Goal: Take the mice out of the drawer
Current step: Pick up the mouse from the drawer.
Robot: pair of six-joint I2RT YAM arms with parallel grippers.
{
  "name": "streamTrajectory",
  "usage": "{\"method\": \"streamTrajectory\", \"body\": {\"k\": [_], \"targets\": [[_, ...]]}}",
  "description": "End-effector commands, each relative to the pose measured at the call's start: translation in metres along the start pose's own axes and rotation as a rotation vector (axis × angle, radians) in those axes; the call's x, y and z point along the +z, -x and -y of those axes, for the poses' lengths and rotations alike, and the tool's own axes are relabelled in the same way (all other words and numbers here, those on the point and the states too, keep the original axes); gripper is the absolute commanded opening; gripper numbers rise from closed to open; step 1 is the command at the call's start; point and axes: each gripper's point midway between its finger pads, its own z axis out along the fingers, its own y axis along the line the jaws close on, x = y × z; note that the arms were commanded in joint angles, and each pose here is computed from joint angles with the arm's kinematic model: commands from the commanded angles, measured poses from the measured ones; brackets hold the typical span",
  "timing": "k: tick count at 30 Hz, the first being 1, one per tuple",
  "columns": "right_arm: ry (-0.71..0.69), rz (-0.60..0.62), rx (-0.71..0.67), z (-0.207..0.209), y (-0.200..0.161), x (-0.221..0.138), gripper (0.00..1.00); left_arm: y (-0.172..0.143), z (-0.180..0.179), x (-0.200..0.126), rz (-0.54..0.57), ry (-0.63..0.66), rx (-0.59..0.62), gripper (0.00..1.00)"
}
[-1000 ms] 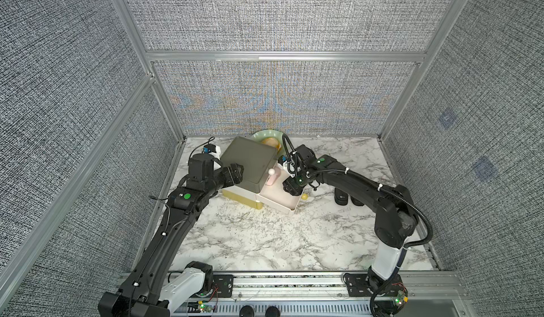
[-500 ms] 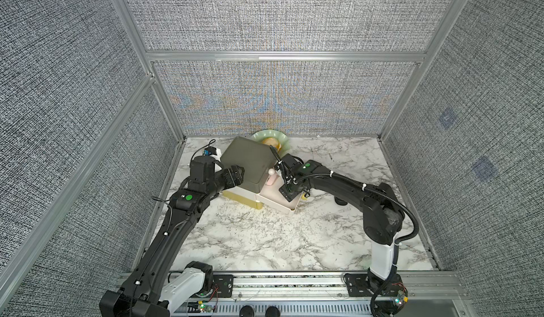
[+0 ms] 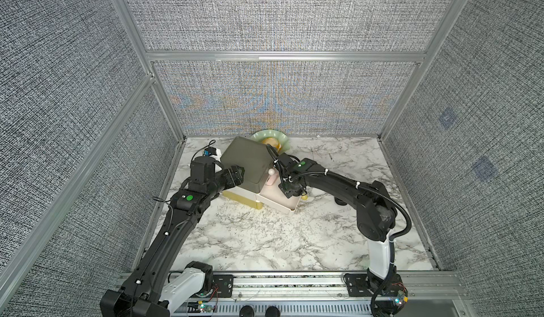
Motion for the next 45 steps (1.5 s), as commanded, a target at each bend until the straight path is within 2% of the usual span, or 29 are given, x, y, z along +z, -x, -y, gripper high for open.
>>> {"method": "streamTrajectory", "body": {"k": [1, 8, 16, 31, 35, 38, 45], "targets": [[-0.049, -0.038, -0.02, 0.004, -0.015, -0.009, 0.76, 0.006, 0.001, -0.003, 0.031, 0.001, 0.011, 0.85], [-0.103, -0.088, -0.074, 0.002, -0.028, -0.004, 0.76, 0.004, -0.002, 0.005, 0.027, -0.001, 0.001, 0.85], [-0.183, -0.087, -0.09, 0.008, -0.021, 0.009, 0.74, 0.002, -0.004, 0.011, 0.021, 0.005, 0.001, 0.85], [-0.249, -0.047, -0.08, 0.022, -0.012, 0.002, 0.52, 0.001, -0.01, 0.016, 0.02, 0.03, -0.005, 0.85], [-0.24, -0.039, -0.063, 0.024, -0.011, 0.004, 0.49, 0.001, -0.01, 0.015, 0.022, 0.031, -0.005, 0.85], [-0.226, -0.037, -0.052, 0.024, -0.011, 0.007, 0.42, 0.001, -0.01, 0.015, 0.023, 0.032, -0.005, 0.85], [-0.184, 0.028, -0.024, 0.026, 0.001, -0.011, 0.35, 0.002, -0.01, 0.013, 0.027, 0.035, -0.003, 0.85]]}}
